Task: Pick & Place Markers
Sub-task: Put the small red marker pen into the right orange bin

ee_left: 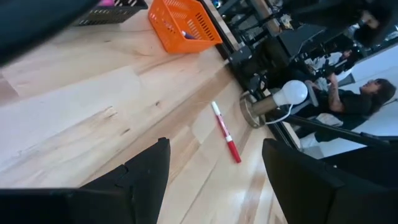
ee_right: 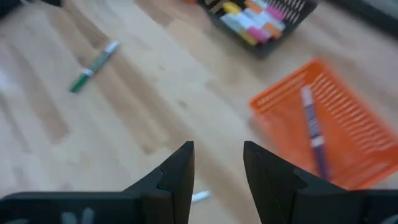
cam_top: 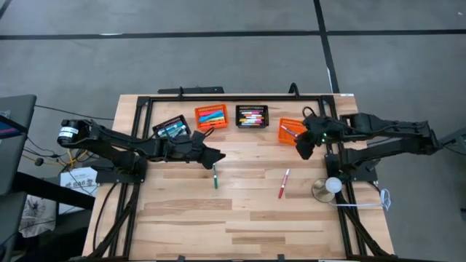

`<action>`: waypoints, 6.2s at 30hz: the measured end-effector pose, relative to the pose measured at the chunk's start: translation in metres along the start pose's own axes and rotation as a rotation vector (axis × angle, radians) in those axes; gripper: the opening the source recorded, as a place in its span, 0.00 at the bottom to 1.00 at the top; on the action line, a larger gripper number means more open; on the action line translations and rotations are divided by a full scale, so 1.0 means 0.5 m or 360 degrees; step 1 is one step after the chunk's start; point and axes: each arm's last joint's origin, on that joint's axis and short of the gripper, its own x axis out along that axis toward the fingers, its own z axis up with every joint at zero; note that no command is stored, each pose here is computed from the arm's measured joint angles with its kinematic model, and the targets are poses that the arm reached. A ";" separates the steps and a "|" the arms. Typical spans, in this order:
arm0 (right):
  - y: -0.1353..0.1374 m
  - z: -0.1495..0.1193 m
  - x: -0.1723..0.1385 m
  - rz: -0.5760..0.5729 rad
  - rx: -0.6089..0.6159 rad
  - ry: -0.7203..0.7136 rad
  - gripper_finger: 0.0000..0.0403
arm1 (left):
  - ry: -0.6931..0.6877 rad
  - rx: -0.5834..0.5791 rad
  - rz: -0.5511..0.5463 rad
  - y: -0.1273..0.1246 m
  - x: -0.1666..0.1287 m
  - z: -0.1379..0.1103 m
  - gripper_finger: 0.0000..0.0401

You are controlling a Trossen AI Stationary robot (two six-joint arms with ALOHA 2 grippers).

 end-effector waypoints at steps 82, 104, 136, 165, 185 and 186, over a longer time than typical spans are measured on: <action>0.197 -0.160 0.379 -0.0742 0.1259 0.0878 0.30 | 0.0054 0.0654 -0.0058 -0.007 -0.003 -0.011 0.63; 0.192 -0.135 0.347 -0.0632 0.1133 0.0678 0.06 | 0.0052 0.0653 -0.0059 -0.008 -0.003 -0.010 0.63; 0.098 0.034 -0.061 0.1150 0.0241 -0.0438 0.04 | 0.0019 0.0626 -0.0088 -0.012 -0.003 -0.007 0.63; -0.115 0.065 0.193 -0.0567 -0.0253 0.0452 0.04 | -0.0122 0.0531 -0.0199 -0.029 -0.004 0.007 0.63; -0.149 0.071 0.291 -0.0511 -0.0345 0.0711 0.06 | -0.0142 0.0525 -0.0219 -0.031 -0.005 0.009 0.63; -0.147 0.070 0.291 -0.0511 -0.0338 0.0713 0.06 | -0.0142 0.0525 -0.0219 -0.031 -0.005 0.009 0.63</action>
